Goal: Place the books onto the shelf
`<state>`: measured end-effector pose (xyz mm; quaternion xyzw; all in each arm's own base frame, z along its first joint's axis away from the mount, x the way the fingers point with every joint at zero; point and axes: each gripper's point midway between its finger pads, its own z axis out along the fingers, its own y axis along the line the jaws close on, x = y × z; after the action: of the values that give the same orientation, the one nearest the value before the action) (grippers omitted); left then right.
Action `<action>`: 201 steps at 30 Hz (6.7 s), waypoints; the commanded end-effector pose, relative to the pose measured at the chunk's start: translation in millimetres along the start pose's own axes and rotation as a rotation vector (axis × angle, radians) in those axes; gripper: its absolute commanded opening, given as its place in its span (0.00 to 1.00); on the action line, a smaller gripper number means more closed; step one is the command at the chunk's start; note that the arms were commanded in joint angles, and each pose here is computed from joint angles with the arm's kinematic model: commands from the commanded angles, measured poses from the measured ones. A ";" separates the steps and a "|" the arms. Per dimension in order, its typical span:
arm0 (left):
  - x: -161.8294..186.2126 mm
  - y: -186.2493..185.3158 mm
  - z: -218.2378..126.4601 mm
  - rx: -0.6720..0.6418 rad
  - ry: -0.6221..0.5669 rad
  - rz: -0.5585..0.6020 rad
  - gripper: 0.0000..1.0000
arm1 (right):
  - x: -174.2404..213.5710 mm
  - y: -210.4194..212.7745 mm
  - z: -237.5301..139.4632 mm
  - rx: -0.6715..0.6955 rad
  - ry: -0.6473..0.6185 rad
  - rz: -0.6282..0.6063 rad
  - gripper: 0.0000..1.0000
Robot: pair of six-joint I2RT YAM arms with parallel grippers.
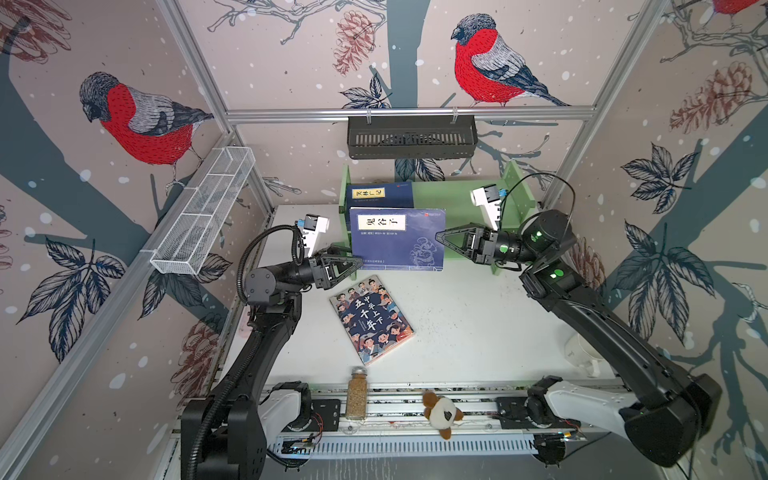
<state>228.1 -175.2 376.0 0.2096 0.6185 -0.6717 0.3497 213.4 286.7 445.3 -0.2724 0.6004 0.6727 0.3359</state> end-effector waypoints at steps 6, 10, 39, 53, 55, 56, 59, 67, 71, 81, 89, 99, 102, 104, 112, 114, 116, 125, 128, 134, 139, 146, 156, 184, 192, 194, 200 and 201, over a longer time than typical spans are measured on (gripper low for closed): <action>-8.9 1.7 1.8 -0.014 -0.024 -0.002 0.65 | 5.6 -11.4 3.9 0.035 0.003 -0.025 0.00; -8.8 -2.0 1.6 -0.012 -0.027 -0.005 0.45 | 12.0 -21.5 3.8 0.073 0.020 -0.009 0.00; -15.6 -9.3 5.9 0.003 0.047 0.093 0.00 | 19.5 -35.1 -22.5 0.220 -0.013 -0.046 0.79; -19.4 -18.1 6.5 0.074 0.039 0.049 0.00 | 15.1 -41.2 10.2 0.116 0.035 -0.066 0.63; -17.9 -14.9 5.9 0.069 0.035 0.041 0.00 | 12.5 -38.2 13.1 0.088 0.038 -0.070 0.53; -17.5 -13.6 5.9 0.065 0.033 0.037 0.02 | 11.4 -36.9 14.4 0.076 0.041 -0.071 0.45; -16.9 -11.2 5.8 0.053 0.028 0.040 0.14 | 10.0 -42.9 19.5 0.067 0.060 -0.063 0.21; -23.9 1.7 -3.9 -0.026 -0.005 0.089 0.83 | -16.3 -49.3 11.7 0.091 0.034 -0.082 0.00; -46.8 7.7 -25.1 -0.105 -0.072 0.130 0.88 | -37.1 -52.6 -1.9 0.091 0.003 -0.085 0.00; -57.2 6.2 -29.2 -0.119 -0.088 0.161 0.92 | -75.7 -51.0 -4.8 -0.045 -0.031 -0.028 0.00; -60.9 7.4 -30.3 -0.131 -0.095 0.178 0.94 | -84.4 -108.3 10.0 0.053 0.032 0.019 0.00; -80.3 -6.1 -30.6 -0.140 -0.104 0.267 0.98 | -93.1 -156.5 26.0 0.097 0.075 0.052 0.00; -89.6 -7.4 -31.5 -0.151 -0.113 0.280 0.98 | -94.8 -169.3 31.3 0.106 0.086 0.073 0.00; -94.4 -5.6 -32.0 -0.160 -0.122 0.277 0.98 | -94.8 -179.5 33.8 0.120 0.095 0.095 0.00; -104.0 0.5 -32.4 -0.187 -0.130 0.278 0.98 | -88.3 -197.3 43.1 0.132 0.123 0.136 0.00; -105.7 2.8 -32.6 -0.194 -0.132 0.278 0.98 | -88.0 -200.7 44.0 0.139 0.123 0.145 0.01; -107.3 6.4 -33.1 -0.201 -0.135 0.271 0.98 | -87.9 -206.6 44.5 0.155 0.122 0.163 0.01; -108.3 9.9 -33.8 -0.213 -0.140 0.266 0.98 | -85.2 -216.2 47.2 0.178 0.125 0.195 0.06; -107.8 11.3 -34.0 -0.215 -0.139 0.264 0.98 | -84.7 -218.2 48.1 0.182 0.127 0.203 0.08; -107.0 11.4 -34.0 -0.215 -0.138 0.266 0.98 | -82.1 -218.5 48.6 0.191 0.137 0.208 0.12; -105.8 12.4 -34.3 -0.215 -0.139 0.265 0.98 | -82.6 -220.6 48.2 0.206 0.131 0.211 0.30; -105.3 10.3 -34.3 -0.209 -0.146 0.270 0.98 | -87.7 -236.1 41.1 0.304 0.089 0.211 0.47; -101.3 12.9 -34.8 -0.211 -0.140 0.266 0.98 | -92.8 -246.4 31.8 0.454 0.062 0.172 0.55; -90.4 22.2 -36.5 -0.215 -0.131 0.227 0.98 | -68.5 -249.2 16.8 0.637 0.064 0.125 0.19; -89.8 22.0 -36.5 -0.215 -0.130 0.228 0.98 | -71.3 -244.7 18.5 0.623 0.058 0.110 0.03; -89.7 22.5 -36.6 -0.216 -0.131 0.228 0.98 | -71.6 -242.9 19.3 0.619 0.058 0.110 0.02; -88.8 22.4 -36.7 -0.216 -0.130 0.229 0.98 | -70.4 -240.9 23.2 0.610 0.063 0.102 0.01; -89.0 22.1 -36.6 -0.216 -0.130 0.230 0.98 | -70.5 -240.0 24.3 0.603 0.065 0.101 0.01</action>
<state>303.2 -119.7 415.0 0.1753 0.6427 -0.5770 0.4726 446.6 311.3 342.3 -0.1368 0.8080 0.4668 0.3324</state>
